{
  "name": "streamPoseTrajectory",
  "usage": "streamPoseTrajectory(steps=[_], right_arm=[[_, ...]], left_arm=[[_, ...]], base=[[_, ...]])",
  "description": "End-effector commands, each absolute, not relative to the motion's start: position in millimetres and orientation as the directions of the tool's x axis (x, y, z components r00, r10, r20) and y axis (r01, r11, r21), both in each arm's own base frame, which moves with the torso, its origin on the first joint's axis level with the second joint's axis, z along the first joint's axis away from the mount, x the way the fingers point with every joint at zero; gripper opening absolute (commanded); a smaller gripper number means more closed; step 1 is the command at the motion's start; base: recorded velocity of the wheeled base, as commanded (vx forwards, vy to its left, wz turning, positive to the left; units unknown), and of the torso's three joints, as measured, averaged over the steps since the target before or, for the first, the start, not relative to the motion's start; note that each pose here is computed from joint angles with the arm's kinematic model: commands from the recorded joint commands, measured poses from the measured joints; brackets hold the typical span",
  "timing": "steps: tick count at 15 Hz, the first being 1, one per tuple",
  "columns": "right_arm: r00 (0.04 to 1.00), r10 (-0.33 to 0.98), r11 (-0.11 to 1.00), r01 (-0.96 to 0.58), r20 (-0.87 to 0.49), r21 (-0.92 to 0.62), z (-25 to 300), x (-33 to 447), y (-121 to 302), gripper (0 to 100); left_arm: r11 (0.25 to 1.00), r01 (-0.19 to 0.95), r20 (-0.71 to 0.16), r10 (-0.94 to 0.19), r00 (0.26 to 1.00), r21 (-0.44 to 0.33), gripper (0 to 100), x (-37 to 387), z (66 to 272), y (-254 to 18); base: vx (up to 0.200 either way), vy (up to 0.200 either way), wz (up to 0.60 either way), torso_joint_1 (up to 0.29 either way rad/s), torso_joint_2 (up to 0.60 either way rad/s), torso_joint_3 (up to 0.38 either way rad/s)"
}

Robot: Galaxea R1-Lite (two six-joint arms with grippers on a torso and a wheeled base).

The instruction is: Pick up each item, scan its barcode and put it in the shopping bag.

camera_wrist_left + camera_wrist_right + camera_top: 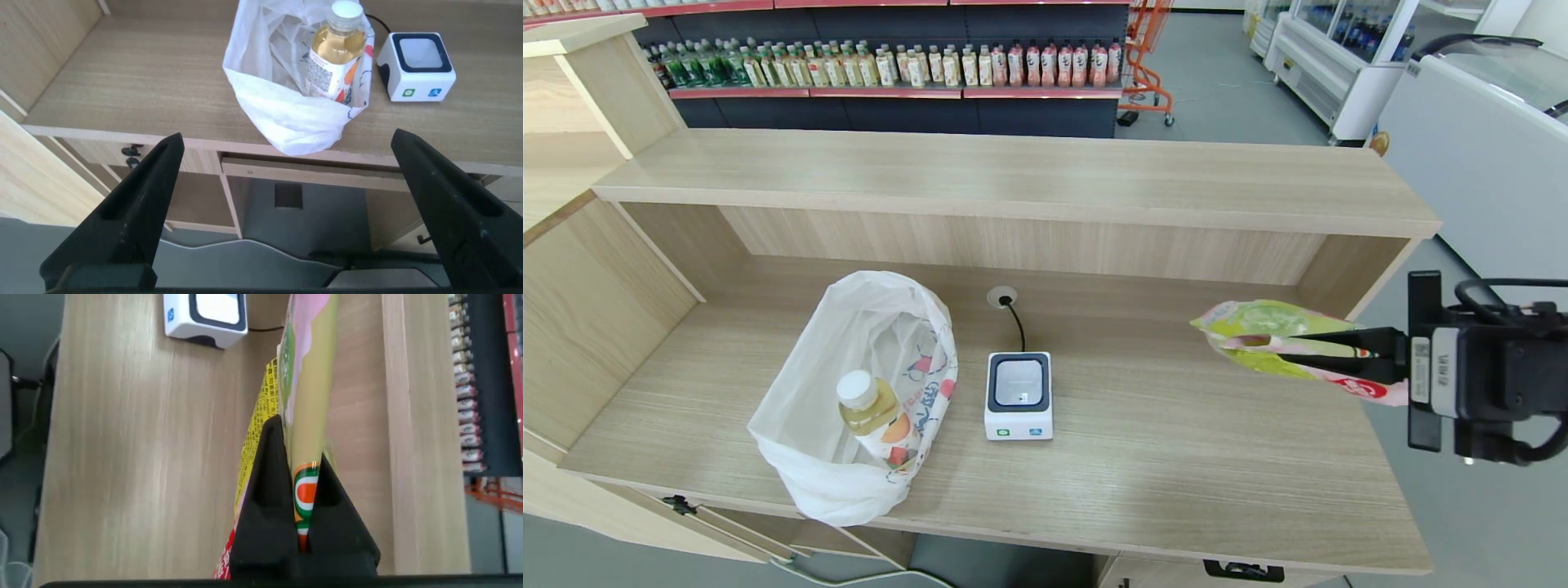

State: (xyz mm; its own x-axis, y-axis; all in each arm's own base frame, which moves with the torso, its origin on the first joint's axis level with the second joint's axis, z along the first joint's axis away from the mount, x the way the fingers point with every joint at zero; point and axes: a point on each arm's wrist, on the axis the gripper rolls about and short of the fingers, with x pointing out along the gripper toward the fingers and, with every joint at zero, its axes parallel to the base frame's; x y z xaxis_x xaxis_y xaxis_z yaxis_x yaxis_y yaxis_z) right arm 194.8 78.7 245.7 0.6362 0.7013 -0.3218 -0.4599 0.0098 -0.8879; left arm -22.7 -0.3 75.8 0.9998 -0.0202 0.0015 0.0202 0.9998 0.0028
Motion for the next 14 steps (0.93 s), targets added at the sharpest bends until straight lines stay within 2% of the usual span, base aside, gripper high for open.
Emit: streamPoseTrajectory(steps=[1,4,14], right_arm=[[0.623,0.704,-0.035,-0.451,-0.342,-0.892,244.6,210.1,94.6,0],[0.613,0.71,-0.053,-0.444,-0.346,-0.894,244.3,208.0,101.4,0],[0.582,0.681,-0.182,-0.452,-0.443,-0.873,216.6,240.7,116.2,0]], left_arm=[[1.0,0.02,0.002,-0.02,1.0,0.003,100,-22.7,75.8,-0.3],[1.0,0.02,0.002,-0.02,1.0,0.002,100,-22.7,75.8,-0.3],[1.0,0.02,0.002,-0.02,1.0,-0.002,100,-22.7,75.8,-0.3]], base=[[0.0,0.0,0.0,0.0,0.0,0.0],[0.0,0.0,0.0,0.0,0.0,0.0],[0.0,0.2,0.0,0.001,0.0,0.002]])
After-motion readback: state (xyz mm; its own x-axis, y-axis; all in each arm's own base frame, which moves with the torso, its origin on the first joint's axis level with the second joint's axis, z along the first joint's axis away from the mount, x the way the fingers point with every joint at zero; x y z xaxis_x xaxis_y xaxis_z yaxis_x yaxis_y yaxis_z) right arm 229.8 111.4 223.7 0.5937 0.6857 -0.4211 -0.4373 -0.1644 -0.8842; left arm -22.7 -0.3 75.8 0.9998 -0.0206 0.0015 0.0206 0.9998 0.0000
